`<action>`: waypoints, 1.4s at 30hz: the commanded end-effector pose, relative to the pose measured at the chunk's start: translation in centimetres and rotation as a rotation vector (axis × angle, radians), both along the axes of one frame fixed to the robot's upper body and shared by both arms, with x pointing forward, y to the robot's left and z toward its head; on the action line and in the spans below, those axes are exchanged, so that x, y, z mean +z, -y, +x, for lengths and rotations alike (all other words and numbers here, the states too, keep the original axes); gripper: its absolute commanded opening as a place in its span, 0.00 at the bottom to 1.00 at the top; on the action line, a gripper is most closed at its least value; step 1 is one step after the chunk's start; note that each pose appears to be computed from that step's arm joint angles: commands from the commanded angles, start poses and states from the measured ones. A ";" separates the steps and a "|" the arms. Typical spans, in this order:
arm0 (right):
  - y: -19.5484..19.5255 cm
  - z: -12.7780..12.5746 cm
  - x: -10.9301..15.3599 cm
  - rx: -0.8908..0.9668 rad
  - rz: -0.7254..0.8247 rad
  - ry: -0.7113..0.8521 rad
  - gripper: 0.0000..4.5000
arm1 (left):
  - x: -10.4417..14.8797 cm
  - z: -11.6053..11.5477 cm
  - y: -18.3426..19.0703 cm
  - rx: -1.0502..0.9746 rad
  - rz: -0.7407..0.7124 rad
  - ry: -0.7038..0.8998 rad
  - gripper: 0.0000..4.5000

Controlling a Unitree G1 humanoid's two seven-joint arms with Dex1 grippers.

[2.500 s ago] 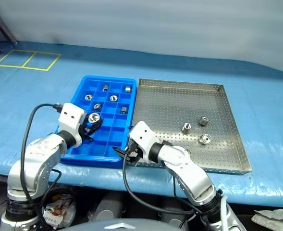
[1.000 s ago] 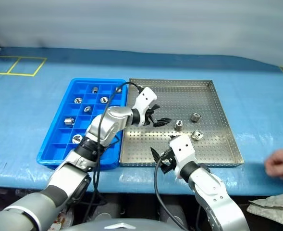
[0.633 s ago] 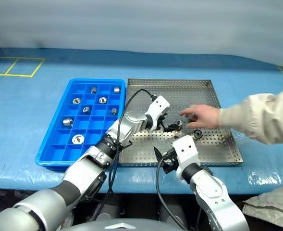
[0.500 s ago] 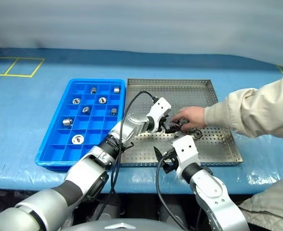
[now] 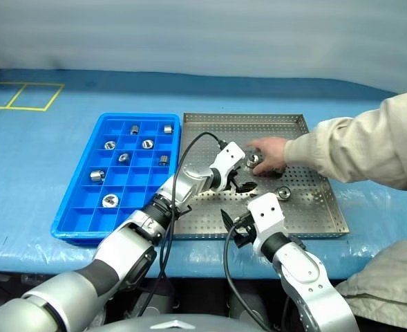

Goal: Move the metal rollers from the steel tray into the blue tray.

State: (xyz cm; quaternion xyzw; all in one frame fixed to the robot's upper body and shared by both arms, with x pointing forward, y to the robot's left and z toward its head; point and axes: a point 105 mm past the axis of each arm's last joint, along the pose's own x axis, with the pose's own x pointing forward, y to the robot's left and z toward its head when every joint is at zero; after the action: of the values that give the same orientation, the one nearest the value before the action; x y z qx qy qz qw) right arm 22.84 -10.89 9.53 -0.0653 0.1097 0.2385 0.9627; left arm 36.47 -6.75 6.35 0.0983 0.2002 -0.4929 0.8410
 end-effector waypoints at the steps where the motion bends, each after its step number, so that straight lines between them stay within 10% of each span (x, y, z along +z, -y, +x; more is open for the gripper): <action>1: -0.2 0.0 0.8 0.014 0.002 0.037 1.00 | 1.4 0.0 0.6 -0.018 -0.030 0.043 0.99; 13: -0.4 0.1 1.0 0.011 0.004 0.046 1.00 | 8.4 1.7 2.6 0.002 -0.152 0.141 0.99; 27: -0.5 0.0 1.3 -0.068 0.018 0.076 1.00 | 7.1 3.5 4.0 0.185 -0.185 0.218 0.99; 42: 1.8 9.3 2.0 -0.502 0.050 0.091 1.00 | 14.4 4.2 -1.2 0.250 -0.505 0.471 0.99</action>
State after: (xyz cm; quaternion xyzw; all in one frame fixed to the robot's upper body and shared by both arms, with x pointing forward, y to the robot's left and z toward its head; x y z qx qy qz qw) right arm 31.40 -11.77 11.36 -0.0148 0.0745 0.0206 0.9969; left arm 41.82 -4.87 19.37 -0.0076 -0.0887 -0.3680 0.9256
